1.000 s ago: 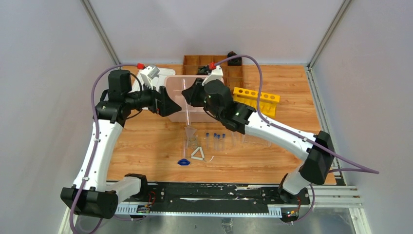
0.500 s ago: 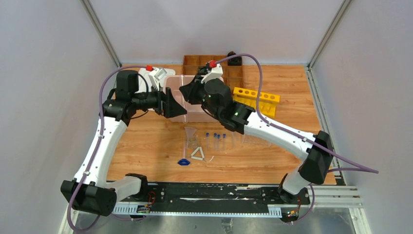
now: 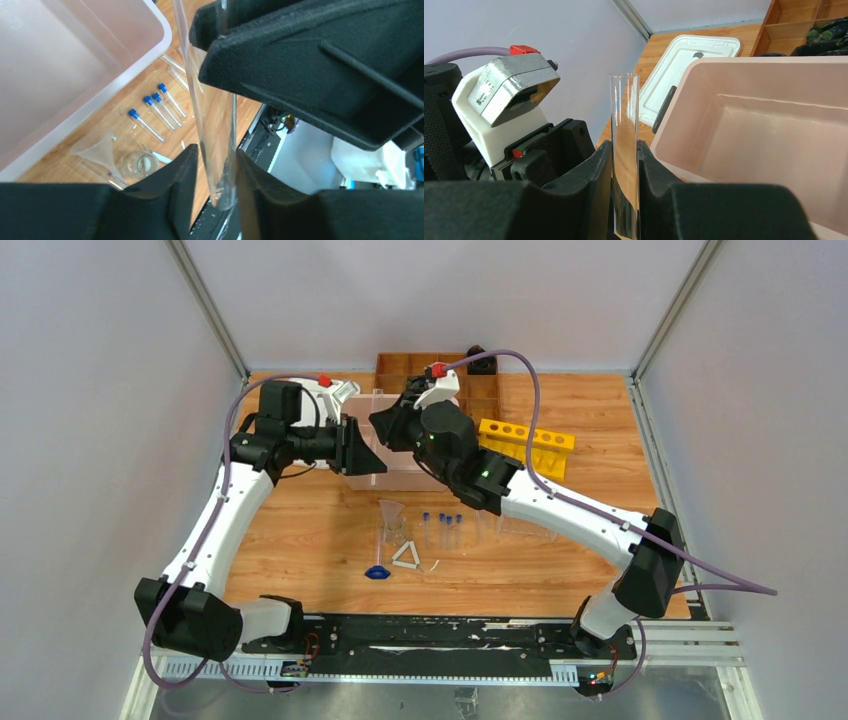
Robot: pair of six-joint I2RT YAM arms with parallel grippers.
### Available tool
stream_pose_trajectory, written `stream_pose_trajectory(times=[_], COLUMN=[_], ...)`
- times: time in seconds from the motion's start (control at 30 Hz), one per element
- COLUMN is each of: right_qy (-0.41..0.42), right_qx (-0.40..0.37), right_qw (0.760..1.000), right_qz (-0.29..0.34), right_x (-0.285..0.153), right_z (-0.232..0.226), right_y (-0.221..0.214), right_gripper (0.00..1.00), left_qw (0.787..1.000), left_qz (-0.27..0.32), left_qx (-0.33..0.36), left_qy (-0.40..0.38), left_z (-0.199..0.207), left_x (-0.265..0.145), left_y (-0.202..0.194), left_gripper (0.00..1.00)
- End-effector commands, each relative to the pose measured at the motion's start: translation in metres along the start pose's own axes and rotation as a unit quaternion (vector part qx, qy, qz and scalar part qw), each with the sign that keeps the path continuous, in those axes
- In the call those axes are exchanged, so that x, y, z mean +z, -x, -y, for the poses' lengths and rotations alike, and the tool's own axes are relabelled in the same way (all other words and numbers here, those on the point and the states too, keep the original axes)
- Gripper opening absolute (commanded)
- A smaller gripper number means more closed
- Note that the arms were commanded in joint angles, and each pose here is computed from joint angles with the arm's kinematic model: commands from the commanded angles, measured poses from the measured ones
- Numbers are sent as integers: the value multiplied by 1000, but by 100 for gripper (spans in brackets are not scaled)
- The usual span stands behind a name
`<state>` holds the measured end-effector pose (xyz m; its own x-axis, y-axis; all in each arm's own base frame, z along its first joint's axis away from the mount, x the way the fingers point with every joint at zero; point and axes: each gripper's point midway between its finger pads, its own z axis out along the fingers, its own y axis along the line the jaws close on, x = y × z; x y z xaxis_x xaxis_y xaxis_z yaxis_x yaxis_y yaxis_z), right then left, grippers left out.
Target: Organize the chemistry lab equipment
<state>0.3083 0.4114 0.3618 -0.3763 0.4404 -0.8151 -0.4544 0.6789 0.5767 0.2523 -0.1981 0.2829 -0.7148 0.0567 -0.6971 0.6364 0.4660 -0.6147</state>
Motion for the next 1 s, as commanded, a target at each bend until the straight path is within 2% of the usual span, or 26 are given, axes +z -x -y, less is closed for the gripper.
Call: stream_pose_trajectory(times=[0.0,0.07,0.1,0.17,0.2,0.23,0.33,0.4,0.53,0.6,0.73,0.83,0.97], right_qy=[7,4,-1,-15,-21,-25,-31,-18,30,40,45,51,53], right_qx=[6,3,0,-1,5,11,23,24,13,0,-7,-6,-4], right_qw=[1000,1000,1000,1000,1000,999,993,988,974,968,961,960,961], right_qz=[18,15,8,-8,-22,-43,-110,-152,-225,-250,-271,-274,-270], right_x=[-3,-4,-4,-6,-6,-6,-4,-1,-1,0,1,1,3], right_z=[-8,-6,-4,3,8,13,30,32,16,12,13,10,10], right_y=[6,6,5,5,4,2,-5,-8,-18,-23,-30,-31,-26], right_gripper=[0,3,10,33,50,56,64,73,80,80,61,53,47], left_qw=[1000,1000,1000,999,999,999,998,997,996,997,996,995,994], left_qz=[3,2,3,3,5,6,10,10,2,-5,-11,-12,-14], left_qx=[19,21,24,30,36,42,63,74,84,81,92,97,102], left_qy=[-20,-19,-17,-13,-12,-8,0,1,9,10,12,18,19], left_z=[9,8,8,6,6,5,3,2,-2,-4,-7,-9,-10], left_x=[0,1,1,1,0,-1,-2,-3,-3,-2,-2,-3,-4], left_y=[8,8,8,8,8,8,9,9,5,2,-3,-5,-8], left_gripper=[31,24,20,12,9,7,0,0,0,0,0,0,0])
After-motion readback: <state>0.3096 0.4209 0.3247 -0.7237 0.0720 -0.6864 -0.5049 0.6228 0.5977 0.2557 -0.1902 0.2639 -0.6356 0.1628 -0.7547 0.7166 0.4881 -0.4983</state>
